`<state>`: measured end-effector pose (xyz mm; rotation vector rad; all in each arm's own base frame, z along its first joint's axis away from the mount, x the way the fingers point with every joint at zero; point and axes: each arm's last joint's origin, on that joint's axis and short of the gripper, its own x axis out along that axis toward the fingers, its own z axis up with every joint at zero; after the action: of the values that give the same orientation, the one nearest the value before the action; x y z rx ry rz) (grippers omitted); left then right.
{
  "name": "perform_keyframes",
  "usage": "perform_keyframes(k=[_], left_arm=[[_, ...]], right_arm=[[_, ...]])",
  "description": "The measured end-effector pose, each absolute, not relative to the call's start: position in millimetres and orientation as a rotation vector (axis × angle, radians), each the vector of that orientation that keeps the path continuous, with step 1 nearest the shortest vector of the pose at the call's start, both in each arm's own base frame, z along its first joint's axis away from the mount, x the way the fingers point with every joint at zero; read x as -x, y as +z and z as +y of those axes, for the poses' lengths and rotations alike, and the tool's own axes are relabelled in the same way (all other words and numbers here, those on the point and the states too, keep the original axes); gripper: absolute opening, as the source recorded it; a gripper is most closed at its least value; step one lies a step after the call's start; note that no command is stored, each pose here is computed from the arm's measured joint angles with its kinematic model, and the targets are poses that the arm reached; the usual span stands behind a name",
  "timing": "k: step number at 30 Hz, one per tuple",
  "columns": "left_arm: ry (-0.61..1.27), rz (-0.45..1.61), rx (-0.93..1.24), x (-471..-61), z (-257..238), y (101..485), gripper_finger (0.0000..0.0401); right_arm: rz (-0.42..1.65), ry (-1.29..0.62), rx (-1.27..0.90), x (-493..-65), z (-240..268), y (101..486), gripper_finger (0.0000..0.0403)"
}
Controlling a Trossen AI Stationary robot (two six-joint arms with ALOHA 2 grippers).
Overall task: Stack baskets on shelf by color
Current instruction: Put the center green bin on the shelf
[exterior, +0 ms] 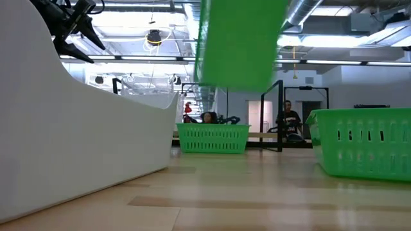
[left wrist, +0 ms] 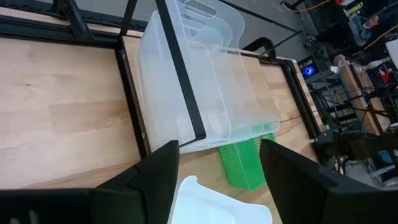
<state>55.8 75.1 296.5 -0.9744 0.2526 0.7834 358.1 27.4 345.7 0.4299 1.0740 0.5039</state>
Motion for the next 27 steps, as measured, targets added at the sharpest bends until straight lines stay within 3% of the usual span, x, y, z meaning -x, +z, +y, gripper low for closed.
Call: perform_keyframes(k=[5,10,16,27], left_arm=[[0.783,0.259,0.958,-55.7,75.2,296.5,0.0212],[0.81,0.259,0.945,-55.2,75.8,296.3,0.0212],[0.826,0.259,0.94,-54.9,76.0,296.1,0.0212],[0.83,0.271,0.92,-54.6,75.9,295.7,0.0212]], right_arm=[[0.867,0.086,-0.2,-342.5,-1.4,399.2,0.0011],[0.782,-0.366,0.022,-354.8,-43.5,401.3,0.0005],[0.959,-0.472,0.13,-397.1,-90.1,338.5,0.0007],[1.123,-0.396,0.285,-433.6,-124.6,265.6,0.0009]])
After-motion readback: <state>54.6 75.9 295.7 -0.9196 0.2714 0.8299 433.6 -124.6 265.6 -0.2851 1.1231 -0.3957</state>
